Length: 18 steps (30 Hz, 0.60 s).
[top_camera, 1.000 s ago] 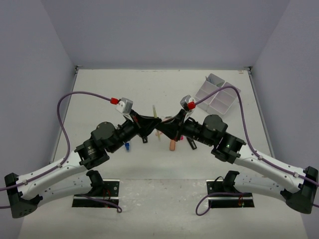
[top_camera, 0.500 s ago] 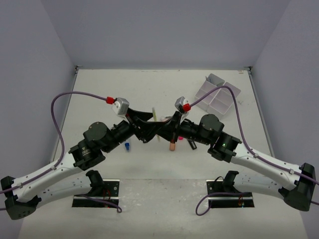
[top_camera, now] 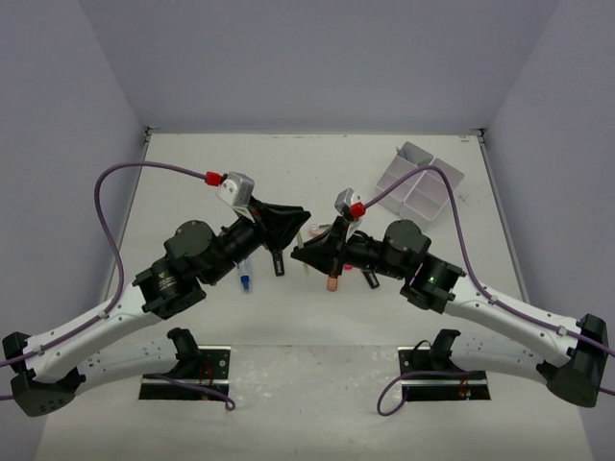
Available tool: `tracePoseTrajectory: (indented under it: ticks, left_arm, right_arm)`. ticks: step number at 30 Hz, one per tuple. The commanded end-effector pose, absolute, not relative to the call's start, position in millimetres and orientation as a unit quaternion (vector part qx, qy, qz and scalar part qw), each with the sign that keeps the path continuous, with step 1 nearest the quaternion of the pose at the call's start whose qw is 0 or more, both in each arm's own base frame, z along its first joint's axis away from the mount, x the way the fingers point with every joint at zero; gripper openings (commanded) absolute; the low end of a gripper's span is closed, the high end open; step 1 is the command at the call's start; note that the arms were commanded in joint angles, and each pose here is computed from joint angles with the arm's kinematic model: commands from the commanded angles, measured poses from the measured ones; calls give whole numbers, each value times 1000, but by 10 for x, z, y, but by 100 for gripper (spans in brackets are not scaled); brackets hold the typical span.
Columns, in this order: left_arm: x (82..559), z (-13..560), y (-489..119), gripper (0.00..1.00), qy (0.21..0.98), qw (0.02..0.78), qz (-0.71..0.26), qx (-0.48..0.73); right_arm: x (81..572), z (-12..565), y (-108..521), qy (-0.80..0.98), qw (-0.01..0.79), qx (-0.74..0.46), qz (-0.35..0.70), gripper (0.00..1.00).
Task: Sort the stationery into containers
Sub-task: Close the pen cap on the pen.
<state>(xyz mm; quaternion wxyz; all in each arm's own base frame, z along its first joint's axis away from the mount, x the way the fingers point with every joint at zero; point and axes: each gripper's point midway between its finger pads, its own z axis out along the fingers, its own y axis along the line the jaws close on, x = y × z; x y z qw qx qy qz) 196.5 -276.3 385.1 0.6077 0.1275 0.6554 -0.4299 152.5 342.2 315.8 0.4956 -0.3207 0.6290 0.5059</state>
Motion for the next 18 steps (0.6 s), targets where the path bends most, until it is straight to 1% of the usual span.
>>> tracePoseTrajectory:
  ticks: [1,3,4,8,11,15,18]
  left_arm:
    - [1966,3871,-2774,16,653,610,-428,135]
    - [1941,3837,-2798,4,655,603,-434,138]
    - [1910,3796,-2825,1,657,595,-441,144]
    - [1804,3561,-2885,0,671,560,-463,149]
    - [1700,3223,-2938,0,691,521,-476,156]
    - [1593,2984,-3010,0,700,488,-497,157]
    - [1447,2821,-3087,0,701,460,-517,173]
  right_arm:
    - [1486,3421,3384,600,519,-330,512,0]
    - [1506,3485,3371,597,527,-325,510,0]
    - [1535,3554,3355,595,536,-318,507,0]
    - [1753,3956,3272,589,574,-279,496,0]
    - [1936,4330,3218,577,598,-257,494,0]
    - [2208,4935,3153,556,632,-229,489,0]
    - [2322,5322,3128,539,654,-219,484,0]
